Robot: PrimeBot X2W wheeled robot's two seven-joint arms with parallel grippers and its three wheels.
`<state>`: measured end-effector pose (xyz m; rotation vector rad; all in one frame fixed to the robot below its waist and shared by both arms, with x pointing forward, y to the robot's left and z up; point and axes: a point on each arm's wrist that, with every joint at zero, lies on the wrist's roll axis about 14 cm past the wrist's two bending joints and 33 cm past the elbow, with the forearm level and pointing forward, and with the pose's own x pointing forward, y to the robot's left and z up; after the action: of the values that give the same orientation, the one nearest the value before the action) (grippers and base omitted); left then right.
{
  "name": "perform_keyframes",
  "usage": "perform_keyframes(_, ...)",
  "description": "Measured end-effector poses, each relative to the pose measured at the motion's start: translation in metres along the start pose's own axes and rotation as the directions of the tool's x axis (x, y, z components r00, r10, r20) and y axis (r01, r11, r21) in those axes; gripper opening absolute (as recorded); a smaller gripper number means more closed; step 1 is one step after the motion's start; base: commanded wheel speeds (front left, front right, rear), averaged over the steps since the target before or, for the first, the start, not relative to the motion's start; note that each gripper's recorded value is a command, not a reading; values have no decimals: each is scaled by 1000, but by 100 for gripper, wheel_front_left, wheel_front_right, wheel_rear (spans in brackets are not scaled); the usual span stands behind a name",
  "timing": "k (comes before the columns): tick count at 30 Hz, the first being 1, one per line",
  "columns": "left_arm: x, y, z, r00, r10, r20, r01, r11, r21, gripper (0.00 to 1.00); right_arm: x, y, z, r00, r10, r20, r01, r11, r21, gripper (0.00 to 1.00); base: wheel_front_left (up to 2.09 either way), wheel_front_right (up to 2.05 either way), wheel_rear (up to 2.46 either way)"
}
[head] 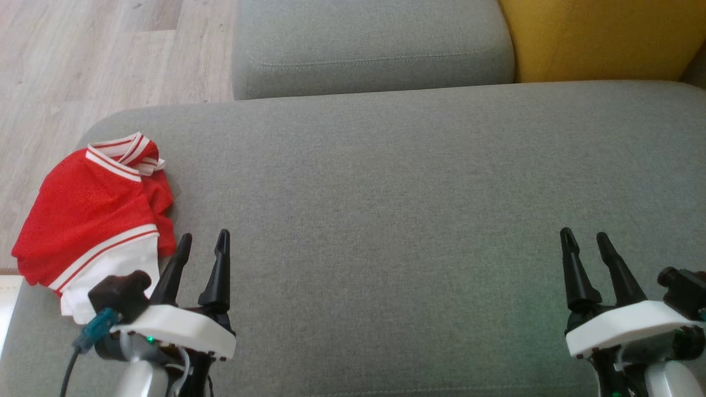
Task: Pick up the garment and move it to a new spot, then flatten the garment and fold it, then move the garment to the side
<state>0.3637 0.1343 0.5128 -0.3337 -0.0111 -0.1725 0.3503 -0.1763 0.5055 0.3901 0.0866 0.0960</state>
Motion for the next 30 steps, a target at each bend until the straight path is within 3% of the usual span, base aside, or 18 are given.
perform_keyframes(30, -5, -2, -4, 999, -23, 26, 15, 958, 286, 100, -6, 6, -4, 1000, 1, -14, -5, 954, -300, 100, 0, 0, 0)
